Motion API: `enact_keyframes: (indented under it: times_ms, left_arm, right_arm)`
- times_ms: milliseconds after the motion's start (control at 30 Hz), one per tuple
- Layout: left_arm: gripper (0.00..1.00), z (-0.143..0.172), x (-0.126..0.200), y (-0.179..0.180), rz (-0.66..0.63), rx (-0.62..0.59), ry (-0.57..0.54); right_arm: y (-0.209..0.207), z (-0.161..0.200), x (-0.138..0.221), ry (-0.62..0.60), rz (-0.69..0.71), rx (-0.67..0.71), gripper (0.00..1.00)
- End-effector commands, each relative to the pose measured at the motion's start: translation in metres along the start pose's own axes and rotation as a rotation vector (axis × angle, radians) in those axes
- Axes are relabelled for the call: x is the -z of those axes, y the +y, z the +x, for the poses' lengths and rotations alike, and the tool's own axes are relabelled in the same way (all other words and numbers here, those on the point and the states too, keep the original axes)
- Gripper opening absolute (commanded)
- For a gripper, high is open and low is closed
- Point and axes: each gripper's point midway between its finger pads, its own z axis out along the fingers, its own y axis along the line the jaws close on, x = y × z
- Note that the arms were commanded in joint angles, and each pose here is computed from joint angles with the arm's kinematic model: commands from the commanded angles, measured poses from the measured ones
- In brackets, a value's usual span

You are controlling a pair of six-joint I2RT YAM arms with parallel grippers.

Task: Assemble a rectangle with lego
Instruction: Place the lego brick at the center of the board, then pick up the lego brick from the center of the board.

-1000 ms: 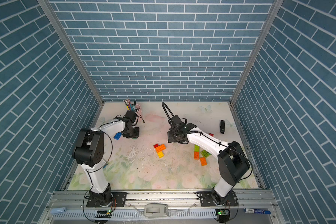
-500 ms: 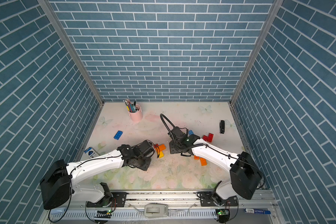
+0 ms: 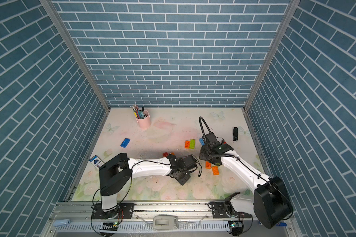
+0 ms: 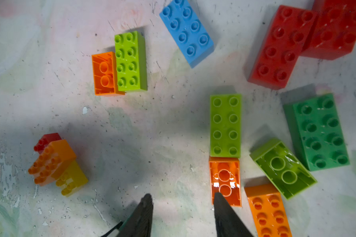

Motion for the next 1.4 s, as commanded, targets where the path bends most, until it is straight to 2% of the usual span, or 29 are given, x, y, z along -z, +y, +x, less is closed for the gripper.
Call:
enact_keyframes:
  times_ms: [0,100,133,233,333,433,533,567,667,767,933,1133,1367]
  left_arm:
    - [0.57,-0.003,0.005,0.001,-0.002,-0.069,-0.001]
    - [0.75,-0.006,0.023,0.008,-0.021,-0.101,-0.042]
    - [0.79,-0.006,0.033,0.010,-0.021,-0.112,-0.062]
    - [0.80,-0.005,0.077,0.020,0.010,-0.113,-0.138]
    - [0.81,0.003,0.124,0.044,0.056,-0.040,-0.249]
    - [0.83,0.014,0.168,0.102,0.035,0.179,-0.394]
    - [0.88,0.036,0.188,0.174,-0.036,0.479,-0.498]
    - [0.89,0.043,0.192,0.192,-0.051,0.559,-0.523]
    - [0.92,0.064,0.193,0.231,-0.102,0.748,-0.545]
    - [0.92,0.079,0.179,0.248,-0.123,0.847,-0.503]
    - [0.92,0.090,0.160,0.257,-0.164,0.886,-0.434]
    - [0.93,0.098,0.155,0.265,-0.188,0.924,-0.438]
    - [0.93,0.096,0.150,0.262,-0.158,0.927,-0.442]
  right_arm:
    - [-0.006,0.010,0.002,0.043,-0.001,-0.003,0.50]
    - [-0.006,0.015,0.003,0.068,-0.013,0.035,0.52]
    - [-0.006,0.017,0.003,0.075,-0.017,0.050,0.53]
    - [0.000,0.025,0.009,0.110,-0.064,0.126,0.57]
    - [0.009,0.042,0.010,0.178,-0.107,0.208,0.61]
    - [0.019,0.063,0.008,0.216,-0.059,0.390,0.70]
    - [0.038,0.078,0.001,0.235,-0.028,0.568,0.85]
    - [0.043,0.082,-0.001,0.241,-0.016,0.613,0.87]
    - [0.059,0.088,-0.008,0.262,-0.012,0.716,0.88]
    - [0.071,0.095,-0.018,0.290,-0.001,0.790,0.88]
    - [0.084,0.110,-0.030,0.336,-0.008,0.857,0.85]
    - [0.086,0.121,-0.047,0.367,0.004,0.871,0.81]
    - [0.085,0.118,-0.058,0.354,0.049,0.871,0.75]
